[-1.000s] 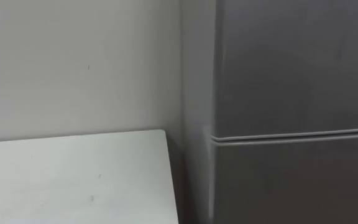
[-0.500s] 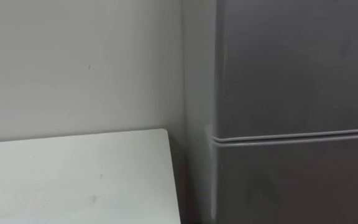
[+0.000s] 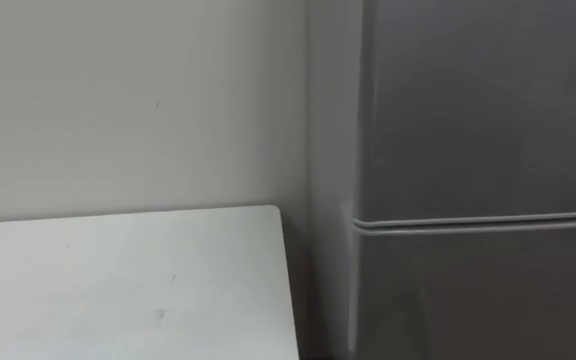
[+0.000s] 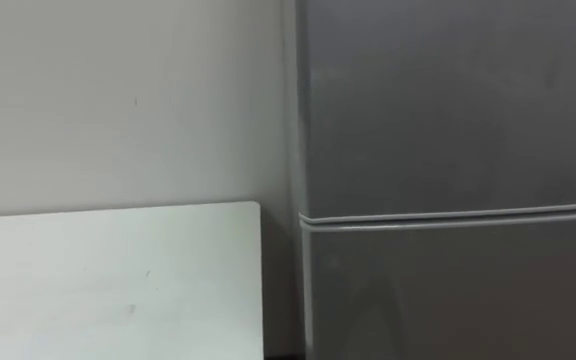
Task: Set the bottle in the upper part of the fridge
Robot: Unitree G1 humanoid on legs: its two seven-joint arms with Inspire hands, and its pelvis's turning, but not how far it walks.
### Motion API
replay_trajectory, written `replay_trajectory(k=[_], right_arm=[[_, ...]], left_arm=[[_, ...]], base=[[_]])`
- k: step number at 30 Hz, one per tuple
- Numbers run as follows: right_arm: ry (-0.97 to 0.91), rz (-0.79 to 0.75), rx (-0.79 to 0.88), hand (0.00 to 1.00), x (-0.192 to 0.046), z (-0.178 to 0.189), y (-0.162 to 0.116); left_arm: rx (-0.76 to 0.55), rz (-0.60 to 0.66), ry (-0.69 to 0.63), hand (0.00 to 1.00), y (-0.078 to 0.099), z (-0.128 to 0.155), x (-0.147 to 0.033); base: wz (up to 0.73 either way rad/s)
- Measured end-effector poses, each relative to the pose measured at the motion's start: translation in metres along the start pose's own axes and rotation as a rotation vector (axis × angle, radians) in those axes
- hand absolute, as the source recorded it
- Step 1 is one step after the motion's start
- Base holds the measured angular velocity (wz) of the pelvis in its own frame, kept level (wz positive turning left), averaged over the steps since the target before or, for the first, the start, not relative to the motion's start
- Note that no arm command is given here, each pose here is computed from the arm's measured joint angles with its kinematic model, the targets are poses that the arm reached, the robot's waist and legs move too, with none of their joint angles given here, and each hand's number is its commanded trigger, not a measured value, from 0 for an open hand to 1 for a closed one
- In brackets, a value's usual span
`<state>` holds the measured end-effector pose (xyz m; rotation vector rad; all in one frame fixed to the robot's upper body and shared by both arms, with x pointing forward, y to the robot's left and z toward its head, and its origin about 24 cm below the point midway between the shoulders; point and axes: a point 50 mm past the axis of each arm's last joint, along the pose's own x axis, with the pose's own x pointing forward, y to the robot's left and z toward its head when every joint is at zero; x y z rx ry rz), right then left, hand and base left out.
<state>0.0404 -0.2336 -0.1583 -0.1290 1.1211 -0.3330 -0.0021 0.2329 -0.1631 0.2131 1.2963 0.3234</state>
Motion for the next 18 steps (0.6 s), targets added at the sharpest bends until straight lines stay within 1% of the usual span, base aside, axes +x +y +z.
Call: replay_trajectory(k=[8,15,18], right_arm=[[-0.005,0.058,-0.034,0.00,0.002,0.004,0.004],[-0.001,0.102,-0.036,0.00,0.003,0.004,0.005],[0.007,0.117,-0.040,0.00,0.004,0.005,0.004]], left_arm=[[0.014,-0.011,-0.016,0.00,0.004,0.007,0.003],[0.093,-0.016,-0.043,0.00,0.003,0.013,0.004],[0.105,-0.018,-0.055,0.00,0.002,0.017,0.005]], base=[[0.00],[0.07],[0.03]])
